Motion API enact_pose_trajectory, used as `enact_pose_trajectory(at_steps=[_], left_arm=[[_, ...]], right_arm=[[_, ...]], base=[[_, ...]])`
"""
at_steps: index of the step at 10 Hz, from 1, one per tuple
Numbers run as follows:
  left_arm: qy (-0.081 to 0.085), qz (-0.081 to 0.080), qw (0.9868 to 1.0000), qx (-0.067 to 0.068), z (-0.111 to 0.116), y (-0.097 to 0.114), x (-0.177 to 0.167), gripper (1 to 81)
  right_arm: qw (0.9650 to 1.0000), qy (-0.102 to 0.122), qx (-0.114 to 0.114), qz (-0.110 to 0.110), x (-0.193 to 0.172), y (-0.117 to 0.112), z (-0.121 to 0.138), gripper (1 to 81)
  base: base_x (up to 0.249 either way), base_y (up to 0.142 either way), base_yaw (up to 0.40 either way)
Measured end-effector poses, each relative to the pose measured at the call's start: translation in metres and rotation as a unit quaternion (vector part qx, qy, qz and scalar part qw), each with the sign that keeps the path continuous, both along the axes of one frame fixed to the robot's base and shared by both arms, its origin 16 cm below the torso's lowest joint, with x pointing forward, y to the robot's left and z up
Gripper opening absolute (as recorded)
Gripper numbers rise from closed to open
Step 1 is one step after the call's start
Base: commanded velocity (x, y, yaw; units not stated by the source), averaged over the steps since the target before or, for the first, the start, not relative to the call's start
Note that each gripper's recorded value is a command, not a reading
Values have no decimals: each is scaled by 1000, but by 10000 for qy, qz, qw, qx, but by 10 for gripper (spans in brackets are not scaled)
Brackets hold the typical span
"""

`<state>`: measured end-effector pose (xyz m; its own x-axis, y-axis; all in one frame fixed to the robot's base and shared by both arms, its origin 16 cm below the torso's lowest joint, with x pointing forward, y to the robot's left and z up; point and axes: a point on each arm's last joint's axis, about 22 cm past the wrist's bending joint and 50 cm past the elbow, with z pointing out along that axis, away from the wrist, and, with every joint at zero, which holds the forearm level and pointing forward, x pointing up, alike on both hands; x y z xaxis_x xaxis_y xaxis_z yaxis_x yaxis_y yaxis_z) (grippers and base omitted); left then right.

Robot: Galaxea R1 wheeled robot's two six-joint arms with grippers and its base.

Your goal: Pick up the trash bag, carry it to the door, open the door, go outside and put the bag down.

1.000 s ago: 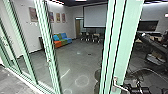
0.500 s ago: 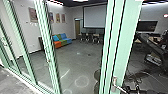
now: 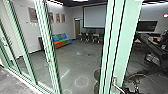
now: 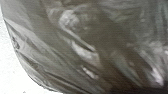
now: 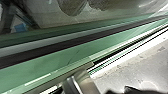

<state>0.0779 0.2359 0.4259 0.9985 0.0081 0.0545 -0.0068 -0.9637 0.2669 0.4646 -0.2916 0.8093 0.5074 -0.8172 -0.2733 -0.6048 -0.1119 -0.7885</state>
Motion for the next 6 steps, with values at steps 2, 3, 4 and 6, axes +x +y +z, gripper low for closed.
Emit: enact_pose_trajectory(at_steps=[2,3,4,6], left_arm=[[40,-4,10000,-2,-1,0,-5,10],[66,-5,10000,4,-1,1,-9,10],[86,-7,10000,10,-1,3,-12,10],[84,-6,10000,1,-1,1,-12,10]], right_arm=[[9996,-272,-24,-121,1,5,-7,811],[9992,-347,-69,-168,4,6,-14,811],[9988,-413,-136,-202,6,7,-22,811],[9980,-509,-302,-207,6,10,-42,811]], base=[[0,0,0],[0,0,0],[0,0,0],[0,0,0]])
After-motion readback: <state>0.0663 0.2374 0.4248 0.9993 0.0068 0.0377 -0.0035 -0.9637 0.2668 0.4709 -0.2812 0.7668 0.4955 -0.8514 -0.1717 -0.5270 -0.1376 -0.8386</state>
